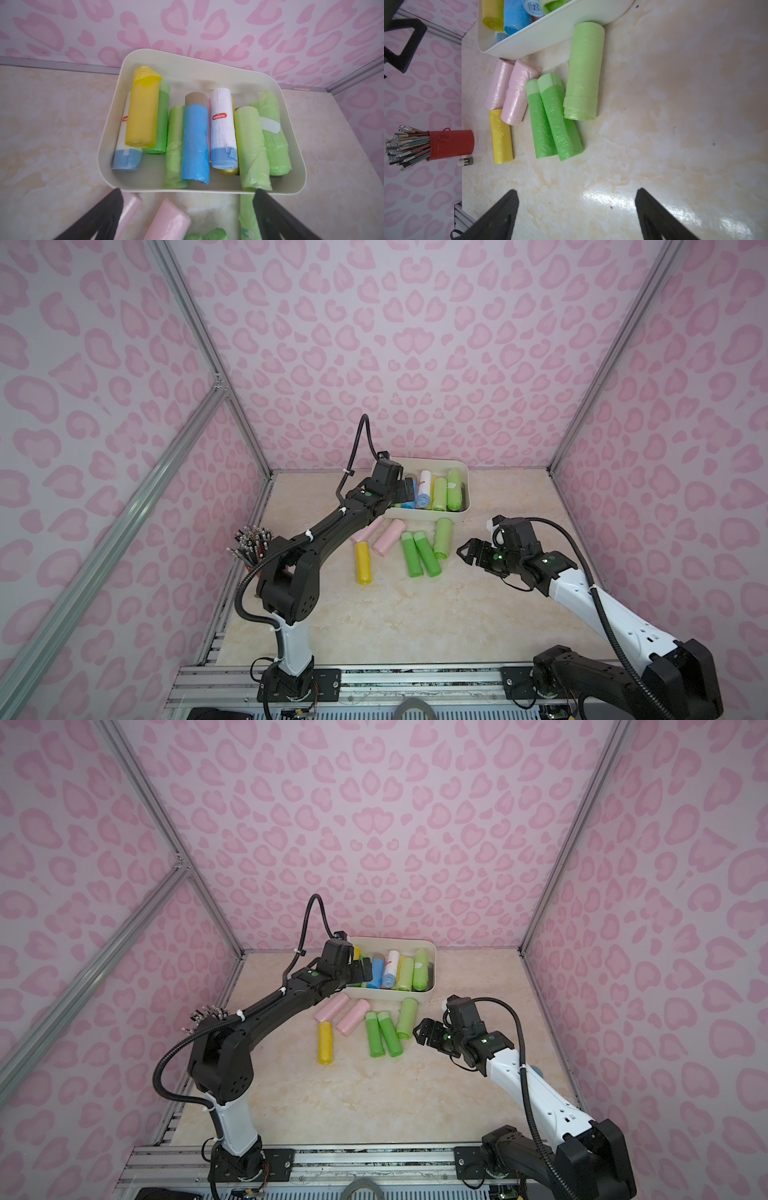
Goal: Put the roll of trash bags into the storage box
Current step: Place the roll of trash bags in the storage box, then pick up the roll of trash bags from the center of the board, then place the roll of trash bags in the storage box.
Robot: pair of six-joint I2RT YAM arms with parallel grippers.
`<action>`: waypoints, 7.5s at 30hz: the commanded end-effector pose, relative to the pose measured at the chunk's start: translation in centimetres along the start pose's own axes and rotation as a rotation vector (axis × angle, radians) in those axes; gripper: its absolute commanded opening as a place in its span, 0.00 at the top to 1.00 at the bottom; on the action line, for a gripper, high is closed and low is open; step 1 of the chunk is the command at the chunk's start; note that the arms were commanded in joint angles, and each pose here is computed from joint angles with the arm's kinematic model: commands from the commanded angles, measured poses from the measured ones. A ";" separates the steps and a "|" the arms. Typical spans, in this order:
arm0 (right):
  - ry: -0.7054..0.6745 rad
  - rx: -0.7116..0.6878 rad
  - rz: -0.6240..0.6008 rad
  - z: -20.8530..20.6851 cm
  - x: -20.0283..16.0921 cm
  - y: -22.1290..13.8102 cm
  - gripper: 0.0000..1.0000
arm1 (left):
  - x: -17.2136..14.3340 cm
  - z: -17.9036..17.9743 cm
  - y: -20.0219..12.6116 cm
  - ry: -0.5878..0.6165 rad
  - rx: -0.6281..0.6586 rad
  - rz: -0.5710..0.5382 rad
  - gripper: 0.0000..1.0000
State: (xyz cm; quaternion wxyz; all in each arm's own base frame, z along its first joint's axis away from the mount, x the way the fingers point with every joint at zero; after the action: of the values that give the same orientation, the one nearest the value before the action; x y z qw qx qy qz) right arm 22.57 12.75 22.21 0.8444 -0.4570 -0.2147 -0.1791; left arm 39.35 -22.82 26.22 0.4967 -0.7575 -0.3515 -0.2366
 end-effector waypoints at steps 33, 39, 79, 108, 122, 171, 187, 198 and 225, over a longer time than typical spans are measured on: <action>-0.019 0.107 0.019 1.4 0.4 1.9 0.10 | -11.7 13.7 -6.0 -0.215 0.195 0.104 0.12; -0.021 0.098 0.024 1.6 0.4 2.2 0.11 | -12.9 14.0 -5.5 -0.227 0.176 0.139 0.18; -0.012 0.117 0.105 2.5 1.2 6.4 0.10 | -15.6 15.0 -2.5 -0.192 0.210 0.251 0.41; -0.023 0.174 0.133 4.3 1.9 8.0 0.10 | -12.9 10.4 -4.3 -0.135 0.102 0.186 0.66; -0.037 0.178 0.063 4.8 2.5 7.0 0.10 | -9.8 8.2 -5.1 -0.112 0.036 0.115 0.67; -0.089 0.004 -0.022 2.4 -0.1 -0.3 0.10 | 1.9 -2.4 5.5 -0.002 -0.062 -0.033 0.72; -0.071 -0.025 -0.014 2.0 -0.1 -0.4 0.10 | 1.3 -1.1 11.4 0.049 0.034 0.021 0.73; -0.063 -0.037 -0.020 1.9 -0.3 -0.7 0.11 | 1.5 -0.3 13.5 0.076 0.082 0.045 0.70; -0.031 -0.132 0.048 0.3 -0.7 -0.4 0.11 | 4.0 -3.3 6.3 0.065 -0.032 -0.060 0.00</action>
State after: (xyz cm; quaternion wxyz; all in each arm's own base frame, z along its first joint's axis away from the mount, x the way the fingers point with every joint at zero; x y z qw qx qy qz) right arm 21.91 13.12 22.83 0.8156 -0.5085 -0.2136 -0.1752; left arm 47.20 -26.44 24.96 0.5156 -0.7428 -0.3292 -0.2719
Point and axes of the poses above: each gripper's point midway between its finger pads, its own y axis out along the fingers, its own z axis along the line the jaws close on, x = y × z, the point moved 10 cm from there along -y, back along the fingers, and after that the axes turned 11 degrees about -y, right-handed, at the moved point
